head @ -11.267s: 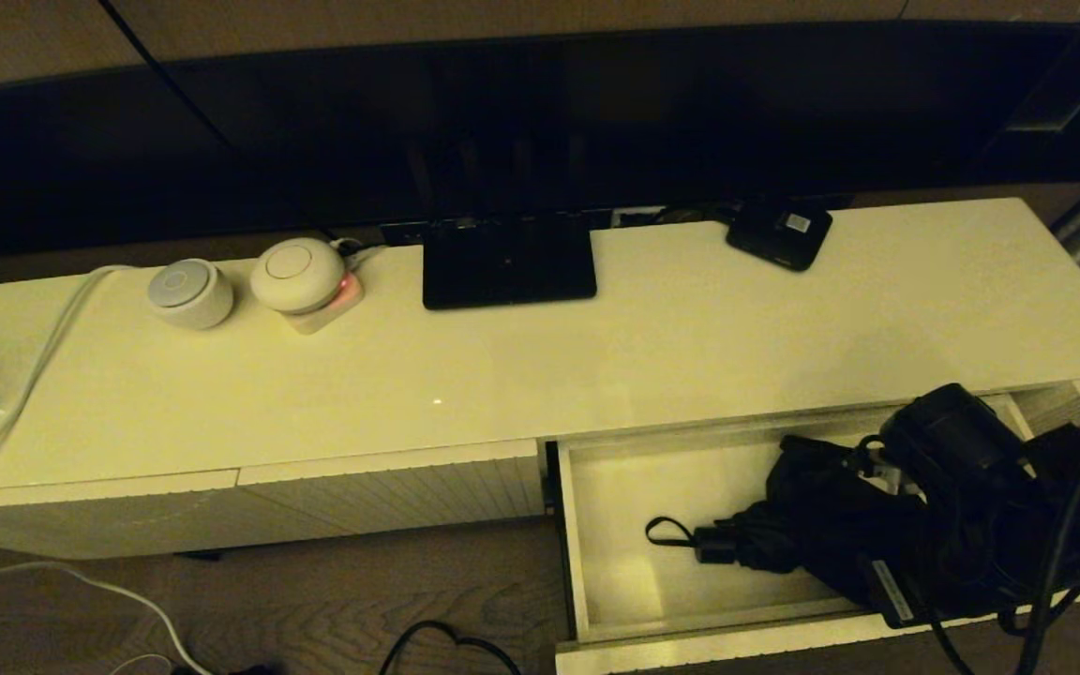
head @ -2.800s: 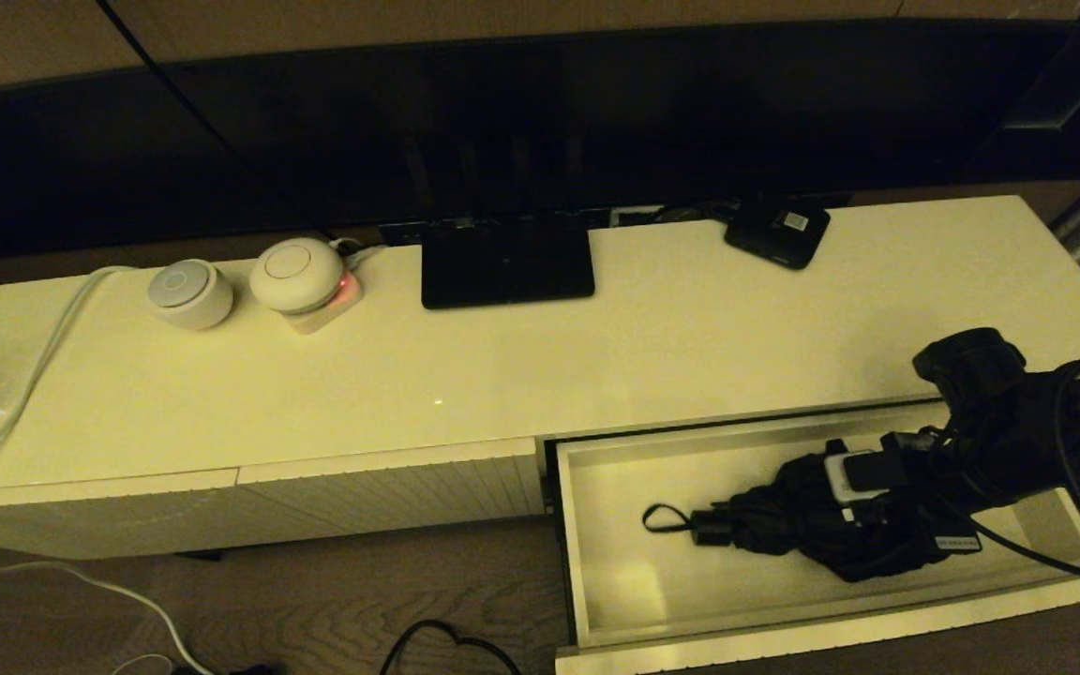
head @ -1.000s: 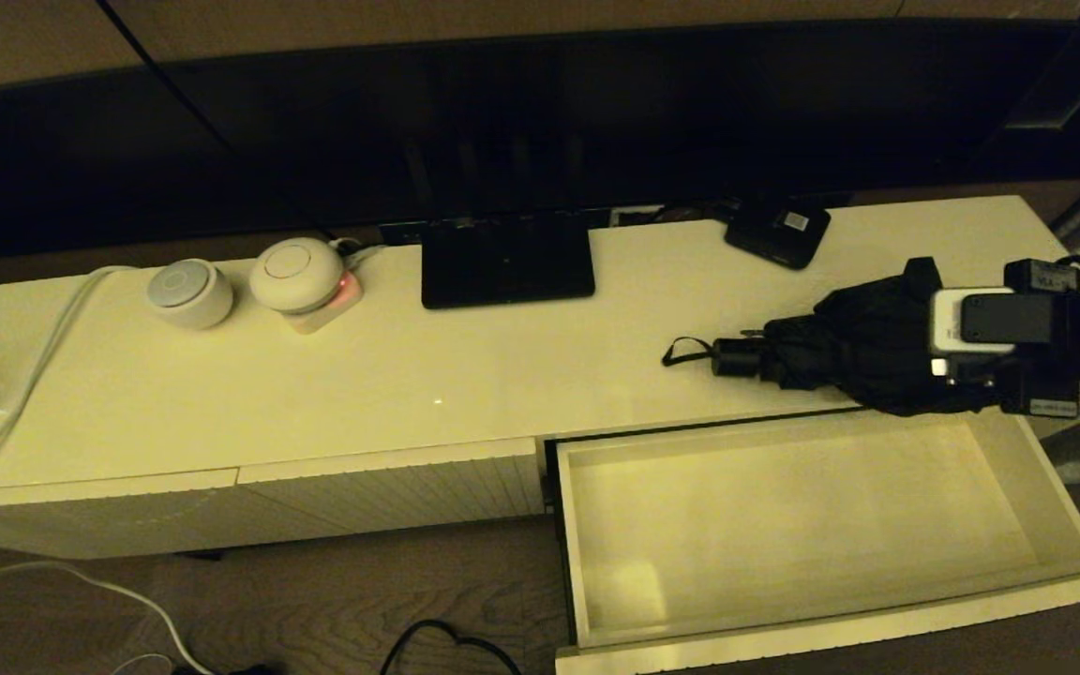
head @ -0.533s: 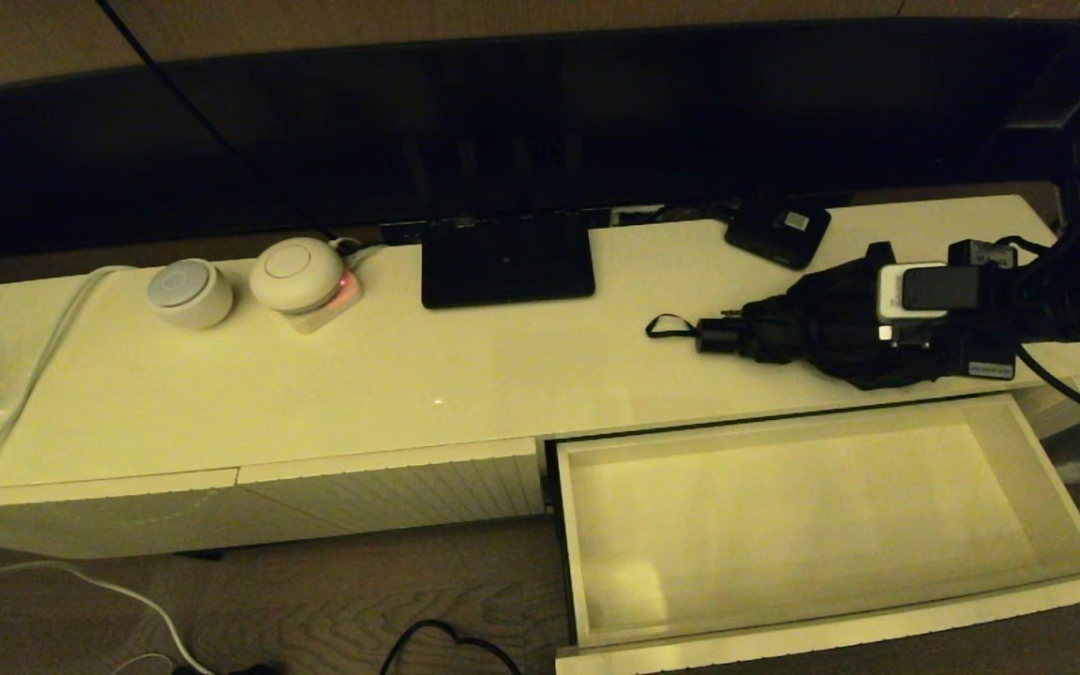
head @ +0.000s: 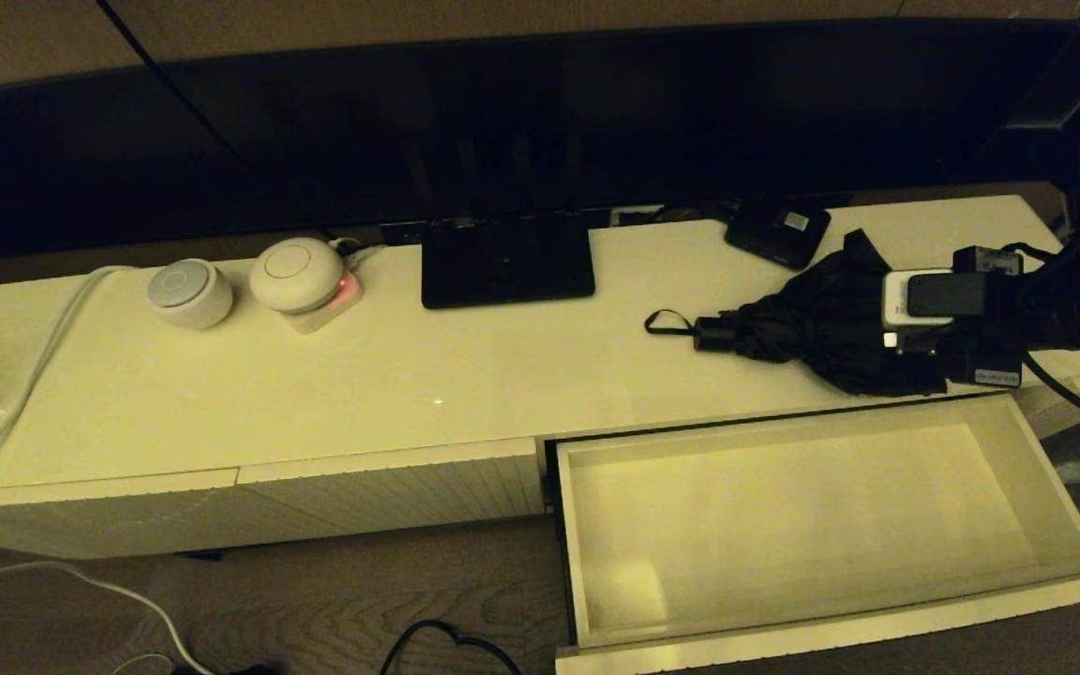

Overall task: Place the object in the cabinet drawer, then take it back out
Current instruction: Take the umbrella out of the drawer and put it on the table

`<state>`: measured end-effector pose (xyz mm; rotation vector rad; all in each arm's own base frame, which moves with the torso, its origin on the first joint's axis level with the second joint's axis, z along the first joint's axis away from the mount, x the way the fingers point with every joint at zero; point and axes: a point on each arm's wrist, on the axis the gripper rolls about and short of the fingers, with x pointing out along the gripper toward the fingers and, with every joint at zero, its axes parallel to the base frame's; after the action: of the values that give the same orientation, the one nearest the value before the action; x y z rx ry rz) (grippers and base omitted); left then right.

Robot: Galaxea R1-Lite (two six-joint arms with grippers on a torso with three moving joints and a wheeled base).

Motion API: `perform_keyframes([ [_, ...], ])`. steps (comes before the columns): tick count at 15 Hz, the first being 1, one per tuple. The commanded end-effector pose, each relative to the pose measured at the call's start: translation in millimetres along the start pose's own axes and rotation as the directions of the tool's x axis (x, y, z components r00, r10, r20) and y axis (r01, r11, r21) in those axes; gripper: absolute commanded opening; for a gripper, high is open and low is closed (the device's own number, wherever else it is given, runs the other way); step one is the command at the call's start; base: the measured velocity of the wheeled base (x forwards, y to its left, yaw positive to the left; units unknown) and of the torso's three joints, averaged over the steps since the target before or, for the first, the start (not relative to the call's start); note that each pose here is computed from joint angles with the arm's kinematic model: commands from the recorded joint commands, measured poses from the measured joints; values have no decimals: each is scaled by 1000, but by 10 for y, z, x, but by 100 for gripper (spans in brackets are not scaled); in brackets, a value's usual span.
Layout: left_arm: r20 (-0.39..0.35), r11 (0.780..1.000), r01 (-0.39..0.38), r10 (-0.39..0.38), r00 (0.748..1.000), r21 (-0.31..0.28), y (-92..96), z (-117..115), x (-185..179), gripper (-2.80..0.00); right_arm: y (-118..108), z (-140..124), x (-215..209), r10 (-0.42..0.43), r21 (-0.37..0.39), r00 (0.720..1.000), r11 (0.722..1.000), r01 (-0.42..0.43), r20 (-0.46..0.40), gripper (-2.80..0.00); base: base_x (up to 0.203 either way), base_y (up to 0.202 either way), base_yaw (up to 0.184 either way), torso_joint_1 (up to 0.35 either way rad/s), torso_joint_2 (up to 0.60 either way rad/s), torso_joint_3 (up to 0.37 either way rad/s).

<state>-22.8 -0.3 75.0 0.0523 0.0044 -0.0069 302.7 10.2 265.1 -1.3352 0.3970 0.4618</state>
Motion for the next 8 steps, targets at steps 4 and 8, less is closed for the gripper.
perform_keyframes([
  [4,-3,1000,-1,1,1000,1,0,-8,2,-280,93,18,-406,-31,-51,999,998,32,19,0,0,0,0,0,0,0],
  [8,-3,1000,-1,1,1000,0,0,-8,2,-280,182,28,-643,-55,-64,998,996,56,29,0,0,0,0,0,0,0],
])
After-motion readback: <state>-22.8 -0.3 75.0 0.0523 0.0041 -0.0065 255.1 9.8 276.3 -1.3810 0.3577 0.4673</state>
